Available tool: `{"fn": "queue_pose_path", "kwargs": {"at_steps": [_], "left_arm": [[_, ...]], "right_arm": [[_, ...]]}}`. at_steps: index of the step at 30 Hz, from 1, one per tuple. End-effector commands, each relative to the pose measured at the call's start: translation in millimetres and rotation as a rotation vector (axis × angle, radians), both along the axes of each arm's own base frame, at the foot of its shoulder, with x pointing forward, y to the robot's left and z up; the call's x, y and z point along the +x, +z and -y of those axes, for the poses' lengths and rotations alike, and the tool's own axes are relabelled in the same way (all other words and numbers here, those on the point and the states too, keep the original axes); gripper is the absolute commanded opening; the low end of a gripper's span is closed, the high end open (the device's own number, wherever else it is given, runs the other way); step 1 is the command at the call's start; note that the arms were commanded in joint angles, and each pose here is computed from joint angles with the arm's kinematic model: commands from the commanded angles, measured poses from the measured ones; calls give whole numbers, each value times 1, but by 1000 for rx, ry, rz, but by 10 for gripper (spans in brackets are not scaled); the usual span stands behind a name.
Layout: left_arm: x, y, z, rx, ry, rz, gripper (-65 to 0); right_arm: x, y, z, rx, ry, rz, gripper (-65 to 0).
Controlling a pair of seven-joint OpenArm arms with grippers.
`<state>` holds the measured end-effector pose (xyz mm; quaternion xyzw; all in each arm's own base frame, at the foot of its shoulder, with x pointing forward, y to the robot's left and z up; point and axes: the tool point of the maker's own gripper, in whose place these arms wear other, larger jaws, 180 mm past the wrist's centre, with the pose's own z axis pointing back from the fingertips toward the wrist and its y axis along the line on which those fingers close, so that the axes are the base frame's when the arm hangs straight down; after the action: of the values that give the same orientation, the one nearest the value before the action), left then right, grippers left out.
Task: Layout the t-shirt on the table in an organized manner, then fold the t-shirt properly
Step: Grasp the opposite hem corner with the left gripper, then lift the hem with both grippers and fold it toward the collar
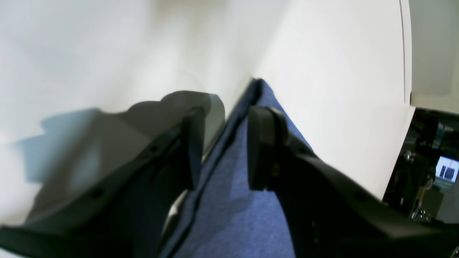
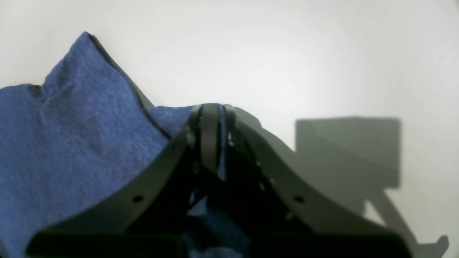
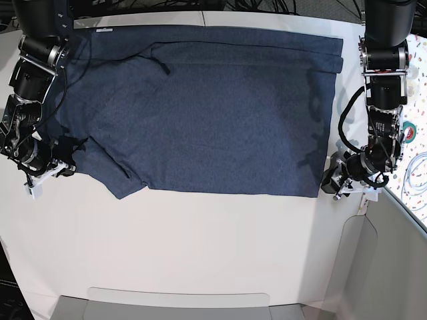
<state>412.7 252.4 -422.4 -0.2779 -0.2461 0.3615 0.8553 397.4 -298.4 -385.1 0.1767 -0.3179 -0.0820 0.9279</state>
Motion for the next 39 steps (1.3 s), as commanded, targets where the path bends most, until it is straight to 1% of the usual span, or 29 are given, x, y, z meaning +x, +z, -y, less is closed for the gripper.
{"fn": "queue_pose_path", "kwargs": {"at_steps": [1,5,6,8,10,12,19,22,24,27,39], "left_arm": [[-12,-13,11,8,-40,-79,-443],[-12,-14,18,0,-52,-74,-443],[-10,-13,25,0,-80,-60,-443],[-4,-8,41,20,-184,-21,-443],[-6,-8,53,32,-267,-12,-443],[-8,-9,58,39,-300,-8,-443],[-2,-8,54,53,-274,16,-451],[1,-8,50,67,-251,35,-502],[1,-8,49,71,-245,39,-521],[1,-6,38,87,-234,39,-514],[4,0,26,105,-223,49,-506]], "right_arm": [[1,6,7,-29,8,-5,-643],[1,6,7,-29,8,-6,-643],[0,5,7,-29,8,-8,-643],[-1,3,6,-28,9,-12,-643],[-1,3,6,-28,9,-12,-643],[-1,1,1,-18,14,-14,-643],[-3,-2,-1,-15,15,-18,-643],[-3,-2,-1,-15,15,-18,-643],[-3,-2,-1,-15,15,-18,-643],[-3,-2,-1,-15,15,-18,-643],[-3,-2,-1,-15,15,-20,-643]]}}
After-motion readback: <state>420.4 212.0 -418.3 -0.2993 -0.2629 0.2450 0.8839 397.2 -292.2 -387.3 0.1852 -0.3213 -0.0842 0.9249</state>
